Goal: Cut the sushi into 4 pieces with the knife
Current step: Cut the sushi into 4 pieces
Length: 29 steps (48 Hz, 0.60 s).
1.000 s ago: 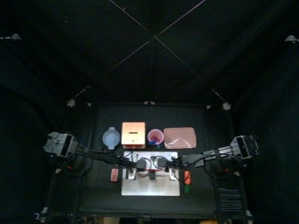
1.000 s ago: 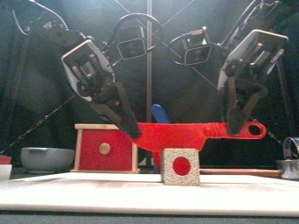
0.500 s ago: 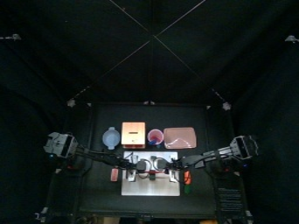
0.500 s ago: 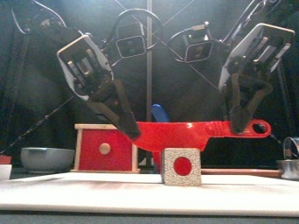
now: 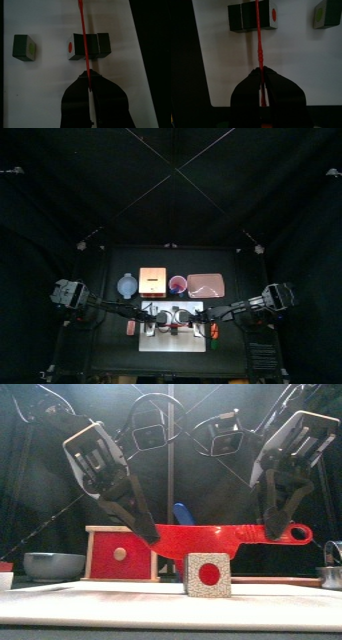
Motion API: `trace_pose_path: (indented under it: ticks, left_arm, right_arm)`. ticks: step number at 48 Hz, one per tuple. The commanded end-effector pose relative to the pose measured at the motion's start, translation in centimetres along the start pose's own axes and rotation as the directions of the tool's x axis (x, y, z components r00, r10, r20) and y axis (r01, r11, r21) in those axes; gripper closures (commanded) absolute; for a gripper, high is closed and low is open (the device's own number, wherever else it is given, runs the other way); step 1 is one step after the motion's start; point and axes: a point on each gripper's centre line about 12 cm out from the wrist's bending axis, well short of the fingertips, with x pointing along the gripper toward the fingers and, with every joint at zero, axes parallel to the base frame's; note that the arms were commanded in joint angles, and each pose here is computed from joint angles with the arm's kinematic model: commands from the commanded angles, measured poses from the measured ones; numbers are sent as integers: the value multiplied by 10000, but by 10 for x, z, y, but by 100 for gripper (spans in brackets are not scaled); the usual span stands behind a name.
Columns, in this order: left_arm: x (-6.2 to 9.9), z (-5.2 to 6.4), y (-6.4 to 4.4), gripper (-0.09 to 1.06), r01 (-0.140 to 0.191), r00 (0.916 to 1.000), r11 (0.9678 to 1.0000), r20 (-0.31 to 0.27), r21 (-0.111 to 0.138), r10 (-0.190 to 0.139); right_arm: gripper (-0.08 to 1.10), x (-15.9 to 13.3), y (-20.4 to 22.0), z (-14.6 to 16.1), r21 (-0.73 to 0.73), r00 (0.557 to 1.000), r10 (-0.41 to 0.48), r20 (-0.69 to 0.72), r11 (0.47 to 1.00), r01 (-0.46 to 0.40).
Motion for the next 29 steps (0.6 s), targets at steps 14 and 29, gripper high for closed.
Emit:
trace_pose_path:
  ticks: [14, 29]
  left_arm:
    - [7, -16, 0, 71, -17, 9986, 10000, -537, -14, 17]
    - [23, -33, 2, 71, -86, 9934, 9998, -1145, -201, 63]
  right_arm:
    - [84, 9, 3, -2, 101, 9999, 83, -114, 9999, -82]
    - [84, 34, 10, -14, 199, 9980, 197, -605, 9996, -185]
